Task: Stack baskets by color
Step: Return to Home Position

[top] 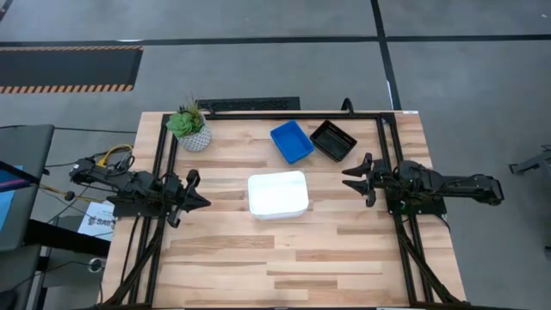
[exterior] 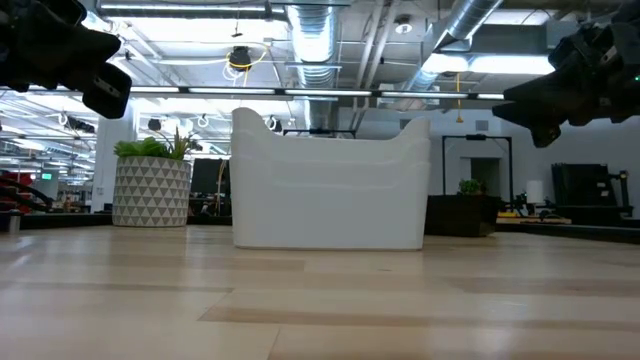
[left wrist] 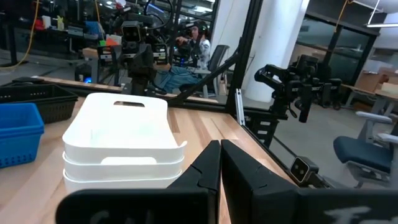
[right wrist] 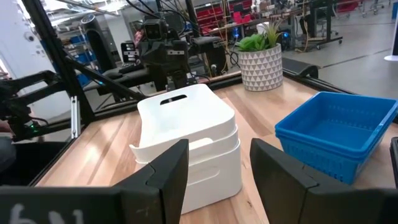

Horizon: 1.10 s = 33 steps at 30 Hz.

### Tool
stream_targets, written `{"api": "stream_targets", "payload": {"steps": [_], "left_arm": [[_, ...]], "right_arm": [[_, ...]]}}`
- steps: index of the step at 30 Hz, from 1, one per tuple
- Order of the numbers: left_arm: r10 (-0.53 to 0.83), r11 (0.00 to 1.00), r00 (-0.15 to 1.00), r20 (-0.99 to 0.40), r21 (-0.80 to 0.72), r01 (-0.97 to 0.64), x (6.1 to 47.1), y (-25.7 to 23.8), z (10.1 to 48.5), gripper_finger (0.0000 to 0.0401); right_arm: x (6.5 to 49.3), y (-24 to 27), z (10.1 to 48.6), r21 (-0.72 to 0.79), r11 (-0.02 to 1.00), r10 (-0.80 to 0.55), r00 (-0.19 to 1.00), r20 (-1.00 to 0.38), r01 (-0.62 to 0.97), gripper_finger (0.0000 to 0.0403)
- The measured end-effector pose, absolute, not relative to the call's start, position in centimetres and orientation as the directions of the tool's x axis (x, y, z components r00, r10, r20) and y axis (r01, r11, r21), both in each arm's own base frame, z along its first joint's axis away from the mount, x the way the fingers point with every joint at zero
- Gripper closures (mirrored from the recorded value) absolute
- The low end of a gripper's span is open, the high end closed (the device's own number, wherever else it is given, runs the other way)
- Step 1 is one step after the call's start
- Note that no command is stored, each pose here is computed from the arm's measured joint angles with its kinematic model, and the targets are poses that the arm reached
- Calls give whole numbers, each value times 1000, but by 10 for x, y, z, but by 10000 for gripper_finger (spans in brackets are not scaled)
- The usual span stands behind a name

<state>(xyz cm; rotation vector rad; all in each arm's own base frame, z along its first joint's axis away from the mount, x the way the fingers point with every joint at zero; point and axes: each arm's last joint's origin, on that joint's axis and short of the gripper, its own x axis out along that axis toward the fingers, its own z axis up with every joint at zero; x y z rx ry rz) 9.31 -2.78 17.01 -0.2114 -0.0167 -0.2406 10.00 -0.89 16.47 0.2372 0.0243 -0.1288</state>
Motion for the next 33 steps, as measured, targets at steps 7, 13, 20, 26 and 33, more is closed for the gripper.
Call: {"api": "stream_targets", "payload": {"steps": [7,13,20,26,33], "left_arm": [[-235,949,971,42,-206,239,93,-28,170,401],[-235,949,971,42,-206,239,93,-28,170,401],[-235,949,971,42,-207,239,93,-28,170,401],[-235,949,971,41,-207,239,93,-28,170,401],[-236,949,971,41,-207,239,93,-28,170,401]], "right_arm": [[100,-9,164,232,964,-125,991,-40,131,209],[100,-9,164,232,964,-125,991,-41,132,210],[100,-9,164,232,964,-126,991,-41,132,211],[100,-9,164,232,964,-126,991,-42,132,210],[100,-9,164,232,964,-126,991,-42,132,211]]}}
